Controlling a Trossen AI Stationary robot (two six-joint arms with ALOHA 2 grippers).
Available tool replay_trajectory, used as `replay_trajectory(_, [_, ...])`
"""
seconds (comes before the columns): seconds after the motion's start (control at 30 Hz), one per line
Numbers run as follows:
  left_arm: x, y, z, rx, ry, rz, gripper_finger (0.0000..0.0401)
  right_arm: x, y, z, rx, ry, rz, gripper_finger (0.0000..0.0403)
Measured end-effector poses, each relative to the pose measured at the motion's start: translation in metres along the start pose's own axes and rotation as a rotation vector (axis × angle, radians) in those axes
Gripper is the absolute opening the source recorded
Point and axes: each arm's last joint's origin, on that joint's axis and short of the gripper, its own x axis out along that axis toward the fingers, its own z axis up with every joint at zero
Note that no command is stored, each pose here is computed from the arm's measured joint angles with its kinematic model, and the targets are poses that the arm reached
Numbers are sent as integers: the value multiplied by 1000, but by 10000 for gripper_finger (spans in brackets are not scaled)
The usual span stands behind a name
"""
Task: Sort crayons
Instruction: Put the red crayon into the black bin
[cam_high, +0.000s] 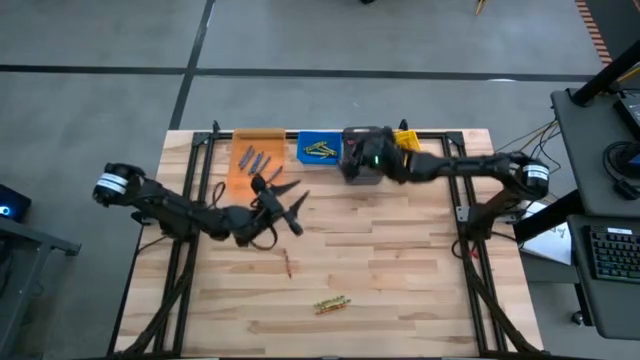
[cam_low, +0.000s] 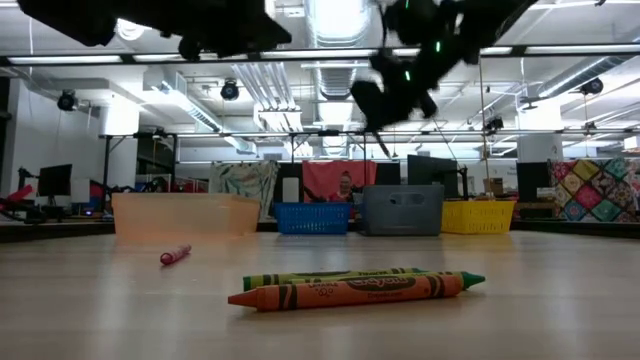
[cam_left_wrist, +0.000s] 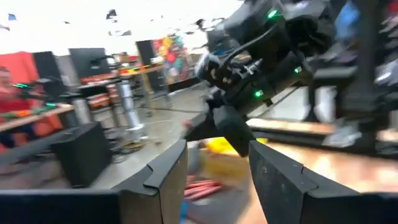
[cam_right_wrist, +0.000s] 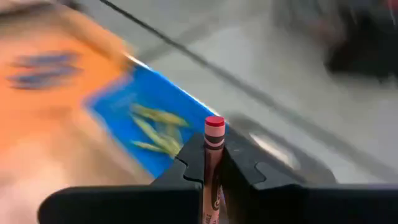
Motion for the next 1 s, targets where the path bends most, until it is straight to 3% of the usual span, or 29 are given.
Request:
replay_trajectory(0.1, [17, 18, -3, 66, 29, 72, 147, 29, -43, -16, 146, 160, -74, 15])
replay_trajectory(0.17, [29, 33, -5, 90, 48, 98, 141, 46, -64, -25, 221, 234, -22, 18])
replay_trajectory(0.3, [49, 61, -12, 82, 88, 28, 126, 68, -83, -39, 286, 323, 112, 21])
replay_trajectory(0.47, [61, 85, -20, 24, 153, 36, 112, 82, -82, -47, 262, 369, 128, 33])
replay_trajectory(0.77, [56, 88, -25, 68, 270, -21, 105, 86, -78, -38, 267, 407, 120, 125])
replay_trajectory(1.0, [44, 88, -16, 112, 524, -289, 105, 55, -66, -6, 218, 411, 182, 142])
